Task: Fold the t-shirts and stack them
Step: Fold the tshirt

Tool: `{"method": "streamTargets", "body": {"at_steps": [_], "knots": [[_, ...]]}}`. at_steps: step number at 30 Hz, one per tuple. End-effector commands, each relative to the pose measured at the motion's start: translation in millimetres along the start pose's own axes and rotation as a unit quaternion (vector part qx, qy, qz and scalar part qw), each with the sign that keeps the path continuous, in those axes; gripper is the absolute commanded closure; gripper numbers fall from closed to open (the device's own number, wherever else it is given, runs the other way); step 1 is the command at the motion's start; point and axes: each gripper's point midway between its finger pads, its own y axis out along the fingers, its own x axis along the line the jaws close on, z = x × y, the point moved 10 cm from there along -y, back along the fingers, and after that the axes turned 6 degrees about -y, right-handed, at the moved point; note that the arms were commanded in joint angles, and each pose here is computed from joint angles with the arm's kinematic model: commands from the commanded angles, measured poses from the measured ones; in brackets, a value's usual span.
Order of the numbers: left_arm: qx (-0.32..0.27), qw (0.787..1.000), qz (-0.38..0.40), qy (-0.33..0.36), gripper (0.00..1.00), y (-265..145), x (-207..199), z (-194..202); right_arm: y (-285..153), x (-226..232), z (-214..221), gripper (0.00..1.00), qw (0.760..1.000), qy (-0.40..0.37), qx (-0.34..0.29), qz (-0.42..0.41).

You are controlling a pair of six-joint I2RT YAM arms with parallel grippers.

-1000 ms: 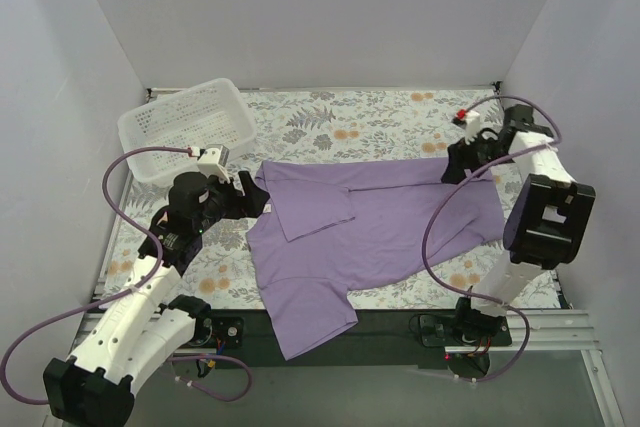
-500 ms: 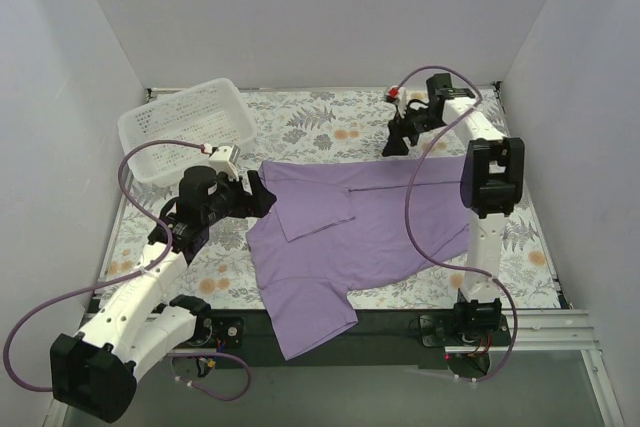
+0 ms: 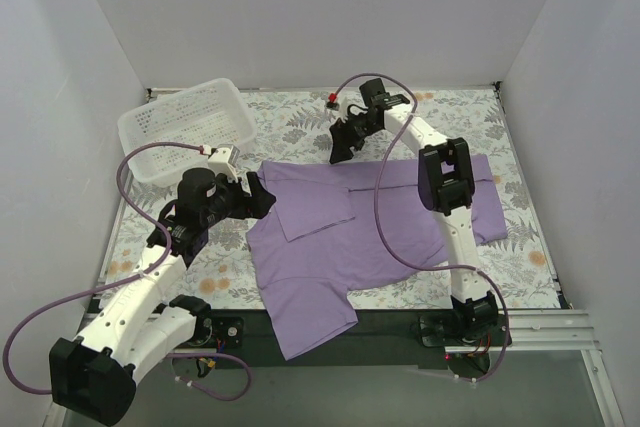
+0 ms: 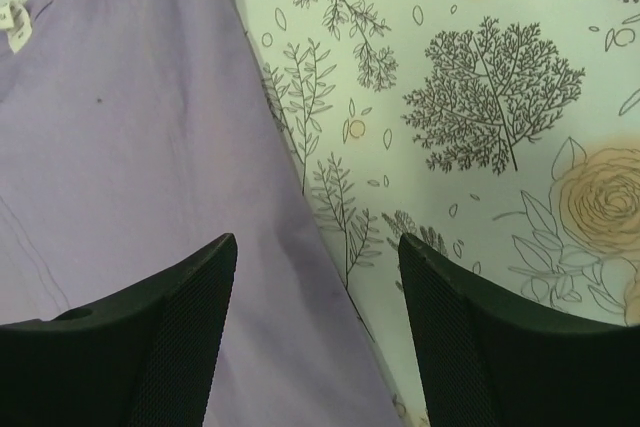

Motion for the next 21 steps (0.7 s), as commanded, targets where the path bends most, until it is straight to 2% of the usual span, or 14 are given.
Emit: {"method": "streamTargets", "body": {"at_steps": [1, 10, 21], "knots": [[-0.013, 1.0, -0.004, 0.004, 0.25, -2.0, 0.6, -1.9, 11.1, -4.6, -13.4, 0.27, 0.999, 0.021, -0.008, 0.031], [-0.01, 1.0, -0.002, 0.004, 0.25, -1.0, 0.7, -1.1, 31.3, 6.2, -5.9, 0.32, 0.999, 0.026, 0.007, 0.017], [-0.008, 1.0, -0.001, 0.003, 0.25, -0.9, 0.8, -0.5, 38.1, 26.2, -4.5, 0.6, 0.999, 0.021, 0.008, -0.023]]}}
